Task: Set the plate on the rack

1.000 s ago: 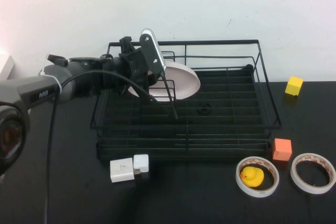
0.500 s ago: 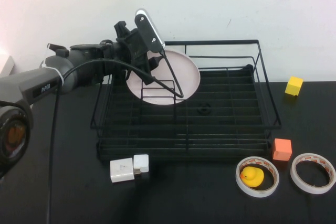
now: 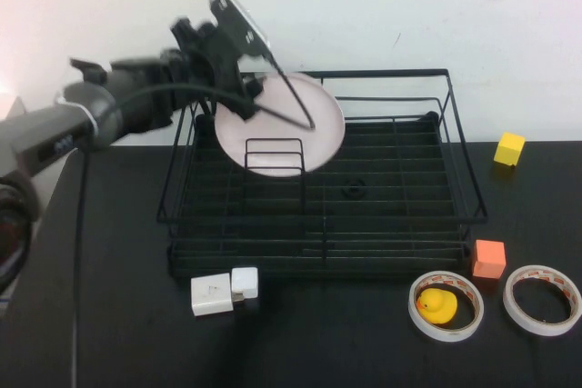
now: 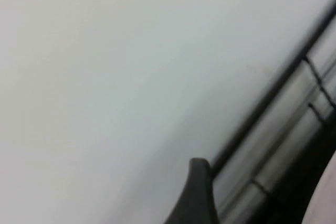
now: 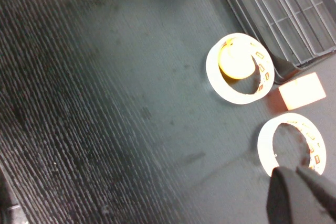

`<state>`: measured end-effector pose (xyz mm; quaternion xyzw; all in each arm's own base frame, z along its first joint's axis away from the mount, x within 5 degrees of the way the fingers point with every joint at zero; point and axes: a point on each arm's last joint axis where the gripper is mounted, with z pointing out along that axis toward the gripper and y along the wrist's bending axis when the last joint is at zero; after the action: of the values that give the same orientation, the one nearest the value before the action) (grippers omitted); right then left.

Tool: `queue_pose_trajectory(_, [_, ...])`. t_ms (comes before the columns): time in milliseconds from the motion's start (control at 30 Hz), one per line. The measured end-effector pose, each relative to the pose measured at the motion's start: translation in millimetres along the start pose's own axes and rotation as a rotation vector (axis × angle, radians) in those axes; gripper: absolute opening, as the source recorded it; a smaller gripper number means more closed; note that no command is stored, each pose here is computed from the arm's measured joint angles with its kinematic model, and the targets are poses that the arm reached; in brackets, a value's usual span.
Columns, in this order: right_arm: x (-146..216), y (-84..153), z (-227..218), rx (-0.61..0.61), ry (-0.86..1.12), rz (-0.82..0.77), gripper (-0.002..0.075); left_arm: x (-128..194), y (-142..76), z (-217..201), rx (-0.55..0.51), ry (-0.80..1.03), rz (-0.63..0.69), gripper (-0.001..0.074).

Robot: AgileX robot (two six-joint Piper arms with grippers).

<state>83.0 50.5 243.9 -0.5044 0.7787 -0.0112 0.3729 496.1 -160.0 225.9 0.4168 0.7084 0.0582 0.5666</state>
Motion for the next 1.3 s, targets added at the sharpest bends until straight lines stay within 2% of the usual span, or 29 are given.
queue_pose_trajectory(267, [0,0,0,0.001,-0.002,0.000,0.0000,-36,41,-42,-0.266,0.066,-0.183,0.0557])
queue_pose_trajectory(367, [0,0,0,0.003,-0.005,0.000,0.0000,-44,45,-51,-0.314,0.078,-0.198,0.0557])
queue_pose_trajectory(500, [-1,-1,0,0.006,-0.008,0.000,0.0000,-52,35,-51,-0.328,0.094,-0.206,0.0539])
queue_pose_trajectory(567, [-1,-1,0,0.006,-0.008,0.000,0.0000,-58,26,-51,-0.340,0.111,-0.196,0.0491])
queue_pose_trajectory(633, [-1,-1,0,0.006,-0.008,0.000,0.0000,-65,15,-52,-0.356,0.135,-0.178,0.0413])
queue_pose_trajectory(800, [-1,-1,0,0.010,-0.016,0.000,0.0000,-86,-1,-65,-0.427,0.183,-0.176,0.0102])
queue_pose_trajectory(867, [-1,-1,0,0.010,-0.016,0.000,0.0000,-94,0,-74,-0.455,0.186,-0.188,0.0043])
queue_pose_trajectory(1067, [-2,-1,0,0.014,-0.023,0.001,0.0000,-121,14,-115,-0.509,0.133,-0.237,0.0003])
queue_pose_trajectory(1300, [-3,-1,0,0.007,-0.035,0.016,0.0000,-124,21,-191,-0.489,0.049,-0.329,0.0000])
